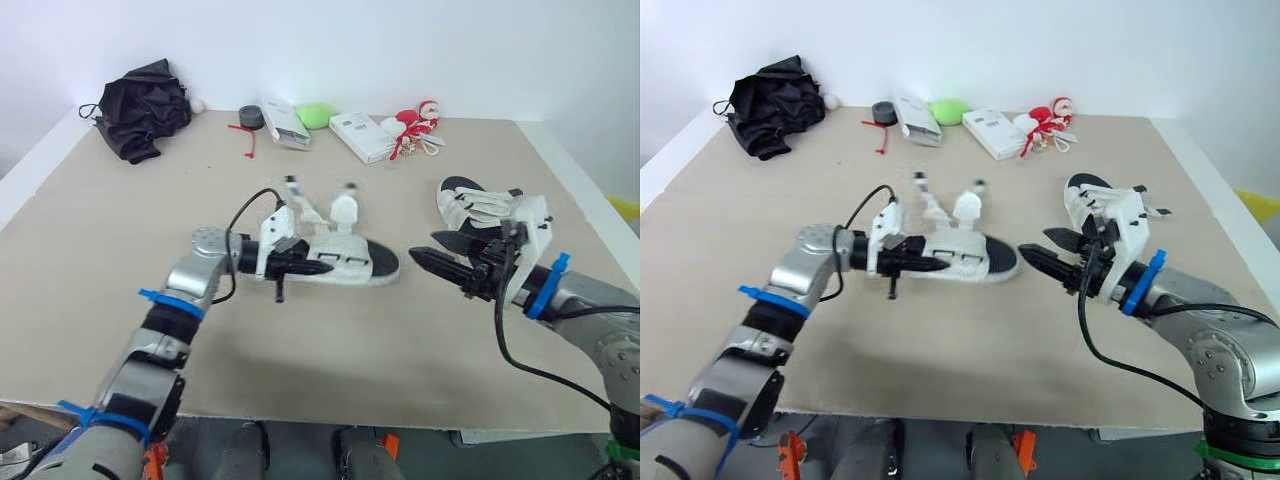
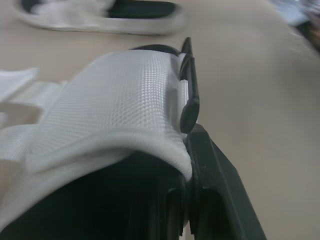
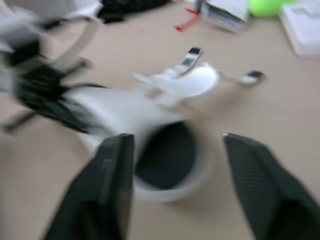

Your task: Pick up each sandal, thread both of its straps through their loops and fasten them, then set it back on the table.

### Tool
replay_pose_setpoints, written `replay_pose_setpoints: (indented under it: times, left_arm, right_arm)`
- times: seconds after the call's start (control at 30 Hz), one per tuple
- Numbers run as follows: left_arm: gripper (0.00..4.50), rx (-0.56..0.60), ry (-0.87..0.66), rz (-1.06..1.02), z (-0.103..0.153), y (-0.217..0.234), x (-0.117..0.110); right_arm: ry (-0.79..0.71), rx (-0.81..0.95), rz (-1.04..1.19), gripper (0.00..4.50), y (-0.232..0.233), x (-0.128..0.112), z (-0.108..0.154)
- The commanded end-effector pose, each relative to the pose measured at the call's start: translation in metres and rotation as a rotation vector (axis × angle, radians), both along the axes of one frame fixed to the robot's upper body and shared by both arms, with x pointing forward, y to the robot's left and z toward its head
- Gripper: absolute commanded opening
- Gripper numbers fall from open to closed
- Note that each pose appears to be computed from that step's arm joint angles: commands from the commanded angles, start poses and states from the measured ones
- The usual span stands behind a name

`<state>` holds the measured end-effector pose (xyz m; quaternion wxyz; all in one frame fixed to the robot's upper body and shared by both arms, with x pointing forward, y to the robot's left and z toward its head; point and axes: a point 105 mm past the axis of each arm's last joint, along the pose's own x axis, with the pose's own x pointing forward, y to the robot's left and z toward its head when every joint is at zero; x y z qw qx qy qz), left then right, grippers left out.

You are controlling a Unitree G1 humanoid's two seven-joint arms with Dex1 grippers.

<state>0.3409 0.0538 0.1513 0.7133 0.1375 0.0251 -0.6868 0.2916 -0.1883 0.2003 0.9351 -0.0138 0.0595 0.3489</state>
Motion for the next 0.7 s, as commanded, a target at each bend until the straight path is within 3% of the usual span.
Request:
replay_pose_setpoints:
  times: [0.03, 0.17, 0.23, 0.43, 0.7]
  left_arm:
    - [0.00, -0.009, 0.019, -0.127, 0.002, 0.005, -0.023]
    - [0.00, 0.003, 0.025, -0.139, -0.013, 0.002, -0.033]
    - [0.00, 0.005, 0.034, -0.146, -0.018, -0.001, -0.037]
    - [0.00, 0.051, 0.032, -0.174, -0.033, 0.000, -0.048]
    - [0.00, 0.055, 0.006, -0.083, -0.034, 0.000, -0.035]
  right_arm:
    - [0.011, -0.058, 0.001, 1.51, -0.015, 0.003, -0.012]
    - [0.047, -0.070, 0.133, 0.39, -0.005, -0.004, -0.018]
    - [0.071, -0.098, 0.182, 0.07, 0.001, -0.003, -0.024]
    - [0.183, -0.158, 0.377, 0.07, 0.026, -0.006, -0.045]
    - [0.234, -0.224, 0.511, 0.07, 0.045, -0.001, -0.068]
